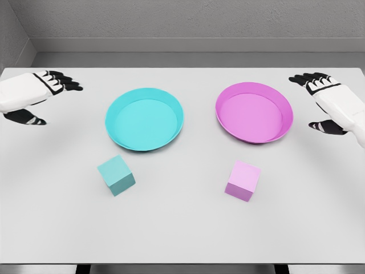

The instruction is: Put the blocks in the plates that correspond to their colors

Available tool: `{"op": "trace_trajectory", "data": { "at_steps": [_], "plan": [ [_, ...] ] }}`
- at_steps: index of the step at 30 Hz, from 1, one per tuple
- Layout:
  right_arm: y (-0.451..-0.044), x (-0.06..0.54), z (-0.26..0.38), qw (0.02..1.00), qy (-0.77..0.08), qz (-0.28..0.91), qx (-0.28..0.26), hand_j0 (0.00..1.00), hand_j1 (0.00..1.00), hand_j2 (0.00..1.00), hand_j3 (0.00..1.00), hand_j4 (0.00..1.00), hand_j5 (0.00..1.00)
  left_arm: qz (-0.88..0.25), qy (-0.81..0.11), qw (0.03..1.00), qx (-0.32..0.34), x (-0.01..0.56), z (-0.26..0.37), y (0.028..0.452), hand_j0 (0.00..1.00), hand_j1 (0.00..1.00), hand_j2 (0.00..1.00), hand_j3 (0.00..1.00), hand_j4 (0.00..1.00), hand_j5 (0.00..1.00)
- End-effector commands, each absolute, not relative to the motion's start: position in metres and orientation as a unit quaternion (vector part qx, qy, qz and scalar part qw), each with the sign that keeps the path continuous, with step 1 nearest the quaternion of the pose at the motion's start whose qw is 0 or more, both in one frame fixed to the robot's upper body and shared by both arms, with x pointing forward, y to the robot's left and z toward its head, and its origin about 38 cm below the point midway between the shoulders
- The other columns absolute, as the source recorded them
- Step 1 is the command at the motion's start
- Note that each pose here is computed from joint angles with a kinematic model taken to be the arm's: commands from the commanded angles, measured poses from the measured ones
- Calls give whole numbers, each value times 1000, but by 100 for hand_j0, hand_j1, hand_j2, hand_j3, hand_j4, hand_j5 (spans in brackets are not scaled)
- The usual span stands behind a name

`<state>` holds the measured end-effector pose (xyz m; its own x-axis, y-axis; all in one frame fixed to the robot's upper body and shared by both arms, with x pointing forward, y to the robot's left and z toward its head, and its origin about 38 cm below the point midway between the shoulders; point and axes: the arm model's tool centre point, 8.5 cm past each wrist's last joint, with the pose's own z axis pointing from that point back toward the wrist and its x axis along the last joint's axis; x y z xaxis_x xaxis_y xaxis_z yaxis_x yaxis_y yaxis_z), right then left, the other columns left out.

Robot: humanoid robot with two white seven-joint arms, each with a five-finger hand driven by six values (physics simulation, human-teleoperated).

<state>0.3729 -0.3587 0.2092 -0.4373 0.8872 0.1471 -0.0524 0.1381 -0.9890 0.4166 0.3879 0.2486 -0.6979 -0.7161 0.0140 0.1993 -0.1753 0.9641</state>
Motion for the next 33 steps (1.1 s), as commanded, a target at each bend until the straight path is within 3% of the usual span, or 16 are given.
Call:
{"op": "trace_trajectory", "data": {
  "at_steps": [1, 6, 13, 17, 30, 33],
  "plan": [
    [-360, 373, 210, 414, -630, 567, -332, 100, 100, 100, 100, 100, 100, -731, -559, 314, 232, 416, 251, 391, 100, 100, 100, 100, 100, 100],
    [-353, 368, 215, 383, -646, 591, -296, 100, 100, 100, 100, 100, 100, -739, -552, 316, 223, 411, 243, 389, 100, 100, 100, 100, 100, 100],
    [-309, 360, 216, 288, -624, 709, -157, 100, 100, 100, 100, 100, 100, -786, -540, 254, 165, 376, 227, 344, 100, 100, 100, 100, 100, 100],
    [-298, 346, 206, 251, -631, 727, -105, 100, 100, 100, 100, 100, 100, -796, -540, 238, 138, 364, 219, 327, 100, 100, 100, 100, 100, 100],
    [-285, 353, 203, 232, -548, 799, -80, 100, 100, 100, 100, 100, 100, -811, -541, 207, 86, 348, 202, 287, 100, 100, 100, 100, 100, 100],
    [-267, 352, 191, 219, -514, 828, -51, 100, 100, 100, 100, 100, 100, -814, -537, 206, 79, 345, 199, 286, 100, 100, 100, 100, 100, 100]
  ]
}}
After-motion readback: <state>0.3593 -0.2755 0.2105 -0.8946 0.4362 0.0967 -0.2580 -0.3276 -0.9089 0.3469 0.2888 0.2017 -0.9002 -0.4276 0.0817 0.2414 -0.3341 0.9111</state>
